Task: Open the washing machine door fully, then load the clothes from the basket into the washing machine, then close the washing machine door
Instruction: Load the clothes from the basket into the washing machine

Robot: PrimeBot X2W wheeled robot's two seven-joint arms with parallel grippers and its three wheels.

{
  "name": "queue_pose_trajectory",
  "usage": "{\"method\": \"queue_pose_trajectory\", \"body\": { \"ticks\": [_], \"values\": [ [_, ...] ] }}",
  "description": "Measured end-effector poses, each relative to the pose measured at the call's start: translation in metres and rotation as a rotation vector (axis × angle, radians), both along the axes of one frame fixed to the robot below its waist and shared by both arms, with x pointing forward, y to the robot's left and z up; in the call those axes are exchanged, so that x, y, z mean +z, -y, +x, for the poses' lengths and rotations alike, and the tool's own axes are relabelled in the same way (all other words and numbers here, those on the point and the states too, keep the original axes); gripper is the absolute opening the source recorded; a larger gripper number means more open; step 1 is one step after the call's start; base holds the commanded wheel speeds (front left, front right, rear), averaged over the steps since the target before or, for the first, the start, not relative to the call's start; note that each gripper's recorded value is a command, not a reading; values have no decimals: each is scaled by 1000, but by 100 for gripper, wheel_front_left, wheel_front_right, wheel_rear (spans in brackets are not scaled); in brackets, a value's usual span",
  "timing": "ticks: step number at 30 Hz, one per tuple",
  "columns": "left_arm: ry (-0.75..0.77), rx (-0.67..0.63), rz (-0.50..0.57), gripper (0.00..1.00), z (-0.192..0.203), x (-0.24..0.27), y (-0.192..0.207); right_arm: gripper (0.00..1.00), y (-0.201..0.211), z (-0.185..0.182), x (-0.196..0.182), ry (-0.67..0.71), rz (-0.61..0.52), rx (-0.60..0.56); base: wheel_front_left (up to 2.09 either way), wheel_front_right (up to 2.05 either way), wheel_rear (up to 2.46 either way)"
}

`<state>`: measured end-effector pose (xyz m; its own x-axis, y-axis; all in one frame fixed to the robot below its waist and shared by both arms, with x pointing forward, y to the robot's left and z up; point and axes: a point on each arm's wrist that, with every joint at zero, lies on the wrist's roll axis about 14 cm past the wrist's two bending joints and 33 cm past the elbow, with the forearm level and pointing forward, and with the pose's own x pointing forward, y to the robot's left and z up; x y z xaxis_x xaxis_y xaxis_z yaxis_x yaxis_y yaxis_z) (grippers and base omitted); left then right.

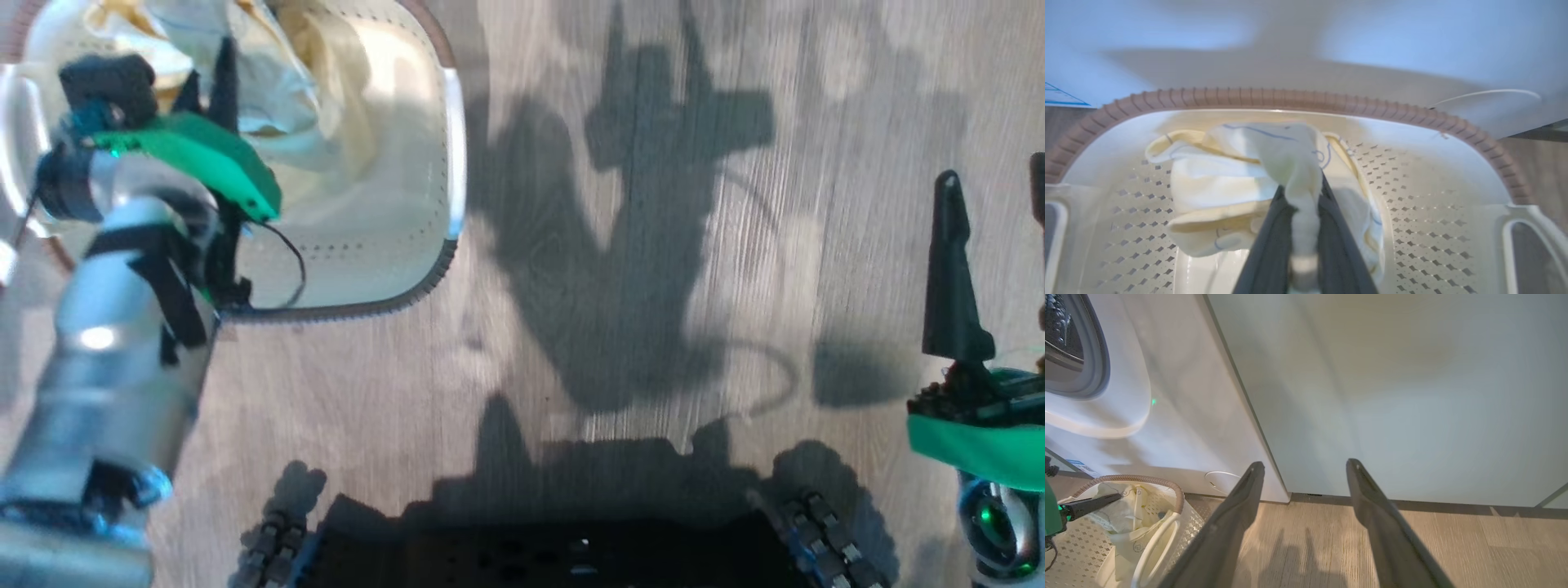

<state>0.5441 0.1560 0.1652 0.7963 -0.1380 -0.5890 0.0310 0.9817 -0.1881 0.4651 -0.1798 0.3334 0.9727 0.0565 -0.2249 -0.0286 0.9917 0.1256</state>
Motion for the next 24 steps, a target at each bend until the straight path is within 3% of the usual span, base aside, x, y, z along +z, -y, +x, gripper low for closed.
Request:
{"method": "queue_pose_trajectory", "body": {
  "ticks": [11, 24],
  "values": [
    [187, 21, -19, 0, -14, 83, 6, 100, -7, 4, 39, 86, 1, 18, 0, 0, 0],
    [356, 74, 13, 0, -47, 179, -9, 100, -7, -20, 91, 163, -10, 18, 0, 0, 0]
  ]
}}
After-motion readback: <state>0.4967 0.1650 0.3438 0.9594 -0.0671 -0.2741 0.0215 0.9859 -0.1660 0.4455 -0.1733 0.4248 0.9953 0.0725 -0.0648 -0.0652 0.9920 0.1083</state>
